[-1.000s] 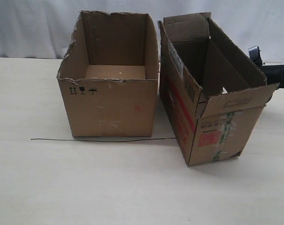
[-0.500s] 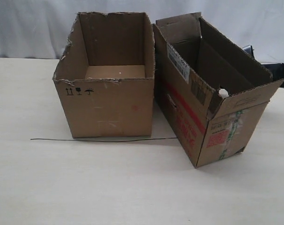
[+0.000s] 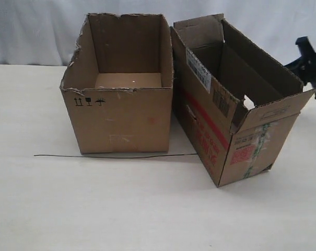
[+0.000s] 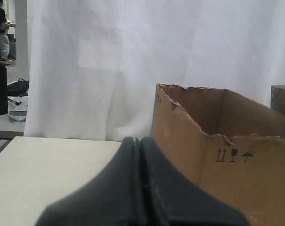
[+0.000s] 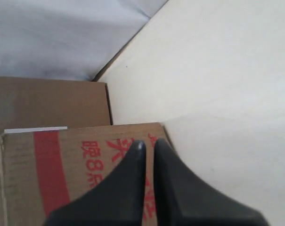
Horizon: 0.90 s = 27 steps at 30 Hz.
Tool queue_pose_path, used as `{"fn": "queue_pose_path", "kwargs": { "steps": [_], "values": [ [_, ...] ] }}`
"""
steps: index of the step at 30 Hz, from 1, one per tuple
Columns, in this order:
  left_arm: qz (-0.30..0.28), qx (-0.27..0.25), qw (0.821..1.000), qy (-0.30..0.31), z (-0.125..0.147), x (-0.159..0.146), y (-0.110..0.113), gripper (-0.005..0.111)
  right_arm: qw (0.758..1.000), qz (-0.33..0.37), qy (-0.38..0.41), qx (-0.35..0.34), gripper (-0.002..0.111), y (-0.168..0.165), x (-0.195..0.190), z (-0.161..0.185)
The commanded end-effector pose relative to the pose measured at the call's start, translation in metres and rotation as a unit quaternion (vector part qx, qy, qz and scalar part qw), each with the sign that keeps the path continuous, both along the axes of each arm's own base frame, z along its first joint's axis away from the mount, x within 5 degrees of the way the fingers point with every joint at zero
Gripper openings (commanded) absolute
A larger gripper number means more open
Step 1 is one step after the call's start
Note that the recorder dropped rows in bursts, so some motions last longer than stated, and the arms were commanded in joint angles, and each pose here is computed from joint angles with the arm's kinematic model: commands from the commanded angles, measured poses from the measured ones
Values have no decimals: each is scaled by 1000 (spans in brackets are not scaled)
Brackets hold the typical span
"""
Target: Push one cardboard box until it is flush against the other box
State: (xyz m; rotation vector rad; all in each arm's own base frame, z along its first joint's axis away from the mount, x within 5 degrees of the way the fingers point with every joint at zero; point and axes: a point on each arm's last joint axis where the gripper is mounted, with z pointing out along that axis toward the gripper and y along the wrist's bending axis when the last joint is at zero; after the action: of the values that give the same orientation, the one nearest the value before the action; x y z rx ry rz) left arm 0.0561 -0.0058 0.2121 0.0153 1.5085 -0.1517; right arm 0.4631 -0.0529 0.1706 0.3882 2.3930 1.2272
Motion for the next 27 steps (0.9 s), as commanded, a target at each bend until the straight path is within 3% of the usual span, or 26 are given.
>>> {"fn": "queue_pose_path", "kwargs": {
  "steps": [1, 5, 11, 23, 27],
  "values": [
    [-5, -2, 1000, -3, 0, 0, -1, 0, 1000, -16, 3, -13, 5, -23, -34, 26],
    [-5, -2, 1000, -3, 0, 0, -1, 0, 999, -31, 32, -9, 5, -30, -74, 19],
    [-5, -2, 1000, -3, 0, 0, -1, 0, 998, -25, 54, 14, 5, -6, -116, -7],
    [-5, -7, 1000, -3, 0, 0, -1, 0, 995, -13, 63, 79, 5, 8, -136, -17],
    [-5, -7, 1000, -3, 0, 0, -1, 0, 995, 20, 64, 72, 5, 33, -133, -17]
  ]
}}
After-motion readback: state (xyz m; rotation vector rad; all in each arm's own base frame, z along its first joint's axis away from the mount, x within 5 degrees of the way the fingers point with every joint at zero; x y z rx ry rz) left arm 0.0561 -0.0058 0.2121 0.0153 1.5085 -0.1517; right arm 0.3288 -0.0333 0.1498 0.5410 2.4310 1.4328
